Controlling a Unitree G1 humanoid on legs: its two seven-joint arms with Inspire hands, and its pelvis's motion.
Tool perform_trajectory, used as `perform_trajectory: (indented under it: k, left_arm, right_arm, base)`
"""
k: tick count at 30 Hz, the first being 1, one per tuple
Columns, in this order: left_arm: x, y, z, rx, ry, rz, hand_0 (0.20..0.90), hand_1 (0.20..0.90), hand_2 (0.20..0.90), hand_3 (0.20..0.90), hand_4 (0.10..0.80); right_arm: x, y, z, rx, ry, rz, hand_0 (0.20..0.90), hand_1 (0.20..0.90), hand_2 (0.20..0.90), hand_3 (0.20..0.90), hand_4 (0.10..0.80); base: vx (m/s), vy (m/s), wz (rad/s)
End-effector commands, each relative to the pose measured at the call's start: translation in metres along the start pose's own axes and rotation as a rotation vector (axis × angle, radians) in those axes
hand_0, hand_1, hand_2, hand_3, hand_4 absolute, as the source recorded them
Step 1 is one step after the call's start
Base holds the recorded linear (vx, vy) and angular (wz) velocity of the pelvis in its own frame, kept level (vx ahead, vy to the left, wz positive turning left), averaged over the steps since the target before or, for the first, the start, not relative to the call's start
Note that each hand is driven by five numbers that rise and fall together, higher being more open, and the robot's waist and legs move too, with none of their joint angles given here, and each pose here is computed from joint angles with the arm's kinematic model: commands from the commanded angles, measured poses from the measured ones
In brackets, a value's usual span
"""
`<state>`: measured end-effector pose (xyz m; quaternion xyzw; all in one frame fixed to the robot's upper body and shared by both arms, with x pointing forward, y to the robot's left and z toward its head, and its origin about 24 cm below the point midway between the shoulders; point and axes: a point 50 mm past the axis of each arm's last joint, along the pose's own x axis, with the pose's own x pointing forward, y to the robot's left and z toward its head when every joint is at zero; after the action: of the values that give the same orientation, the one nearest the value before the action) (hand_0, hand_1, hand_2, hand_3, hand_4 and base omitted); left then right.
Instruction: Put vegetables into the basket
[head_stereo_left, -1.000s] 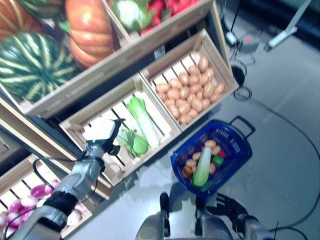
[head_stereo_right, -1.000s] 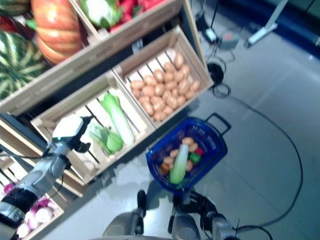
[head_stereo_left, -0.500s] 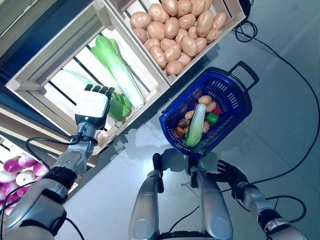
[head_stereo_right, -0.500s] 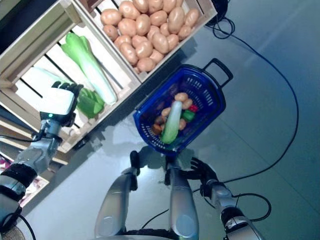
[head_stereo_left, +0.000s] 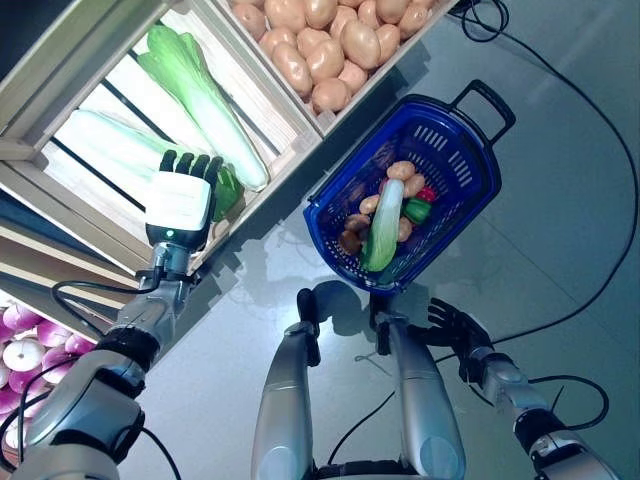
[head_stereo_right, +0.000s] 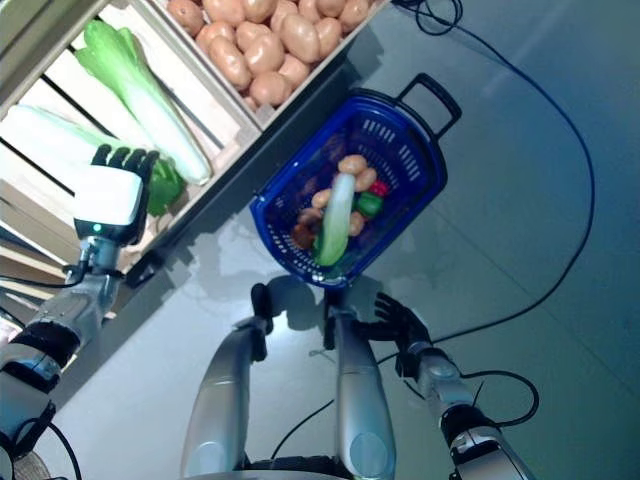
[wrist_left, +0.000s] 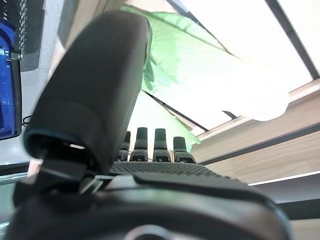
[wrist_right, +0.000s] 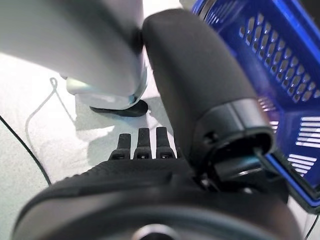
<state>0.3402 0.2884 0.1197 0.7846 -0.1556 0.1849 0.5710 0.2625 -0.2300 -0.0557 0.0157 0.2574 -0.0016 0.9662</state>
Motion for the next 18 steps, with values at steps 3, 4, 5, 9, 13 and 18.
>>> perform_trajectory:
  k: [3,4,5,9,13,18]
  left_arm:
    - [0.023,0.034,-0.035,0.111,0.097,0.217,0.9,0.9,0.9,0.9,0.8]
    - [0.024,0.035,-0.036,0.115,0.099,0.225,0.9,0.9,0.9,0.9,0.8]
    - [0.027,0.038,-0.039,0.126,0.113,0.241,0.9,0.9,0.9,0.9,0.8]
    - [0.037,0.05,-0.05,0.156,0.14,0.268,0.9,0.9,0.9,0.9,0.8]
    - [0.039,0.056,-0.057,0.177,0.165,0.306,0.9,0.9,0.9,0.9,0.8]
    - [0.036,0.054,-0.063,0.17,0.21,0.31,0.9,0.9,0.9,0.9,0.8]
  right_arm:
    - [-0.017,-0.021,-0.016,-0.026,0.019,-0.082,0.9,0.9,0.9,0.9,0.8]
    - [-0.017,-0.021,-0.015,-0.025,0.017,-0.082,0.9,0.9,0.9,0.9,0.8]
    - [-0.017,-0.023,-0.014,-0.021,0.011,-0.085,0.9,0.9,0.9,0.9,0.8]
    - [-0.018,-0.025,-0.011,-0.022,0.002,-0.093,0.9,0.9,0.9,0.9,0.8]
    - [-0.019,-0.027,-0.011,-0.022,-0.005,-0.102,0.9,0.9,0.9,0.9,0.8]
    - [-0.02,-0.03,-0.01,-0.025,-0.02,-0.106,0.9,0.9,0.9,0.9,0.8]
  base:
    - [-0.013,0.023,-0.02]
    - [-0.016,0.046,-0.06]
    - [-0.006,0.027,-0.05]
    - [-0.009,0.028,-0.03]
    - [0.0,0.0,0.0]
    - [-0.01,0.027,-0.01]
